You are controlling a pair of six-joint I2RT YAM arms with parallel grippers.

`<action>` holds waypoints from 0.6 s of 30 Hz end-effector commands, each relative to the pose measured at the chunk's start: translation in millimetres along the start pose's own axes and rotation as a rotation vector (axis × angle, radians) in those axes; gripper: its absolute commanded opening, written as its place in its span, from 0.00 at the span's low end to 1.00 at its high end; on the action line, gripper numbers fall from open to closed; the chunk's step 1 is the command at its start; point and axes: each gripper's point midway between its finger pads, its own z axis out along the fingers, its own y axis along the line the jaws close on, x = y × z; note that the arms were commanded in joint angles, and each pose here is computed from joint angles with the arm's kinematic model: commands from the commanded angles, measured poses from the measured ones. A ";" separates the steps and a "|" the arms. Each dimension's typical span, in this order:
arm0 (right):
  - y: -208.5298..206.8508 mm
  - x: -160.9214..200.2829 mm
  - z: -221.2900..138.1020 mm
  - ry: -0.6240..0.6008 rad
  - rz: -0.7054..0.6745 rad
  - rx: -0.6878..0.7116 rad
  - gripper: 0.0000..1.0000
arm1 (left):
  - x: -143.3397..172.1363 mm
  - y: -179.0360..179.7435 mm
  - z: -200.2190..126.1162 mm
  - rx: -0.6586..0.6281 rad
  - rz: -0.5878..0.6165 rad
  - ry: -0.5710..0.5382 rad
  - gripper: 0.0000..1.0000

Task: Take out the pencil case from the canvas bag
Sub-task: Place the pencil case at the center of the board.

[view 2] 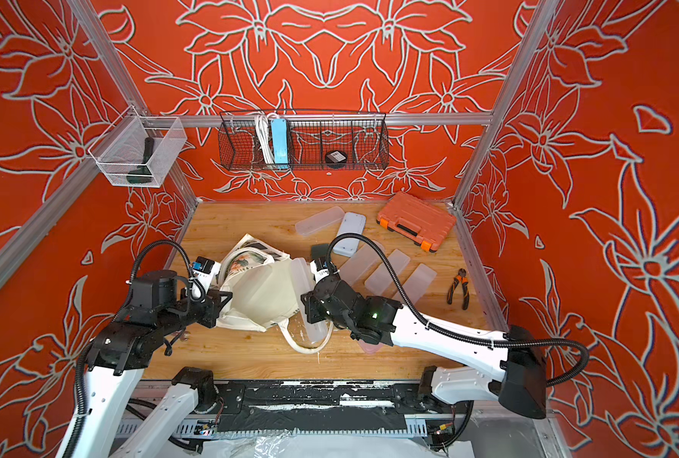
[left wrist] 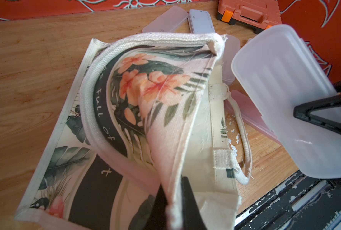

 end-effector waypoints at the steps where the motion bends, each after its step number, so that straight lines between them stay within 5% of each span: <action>1: -2.2 -21.5 -12.1 -0.054 -0.010 0.025 0.14 | -15.5 1.6 -12.0 -0.027 0.009 -0.064 0.00; 18: -39.1 -71.4 -11.4 -0.097 -0.005 0.060 0.15 | -15.6 17.0 -18.8 -0.061 -0.100 -0.097 0.00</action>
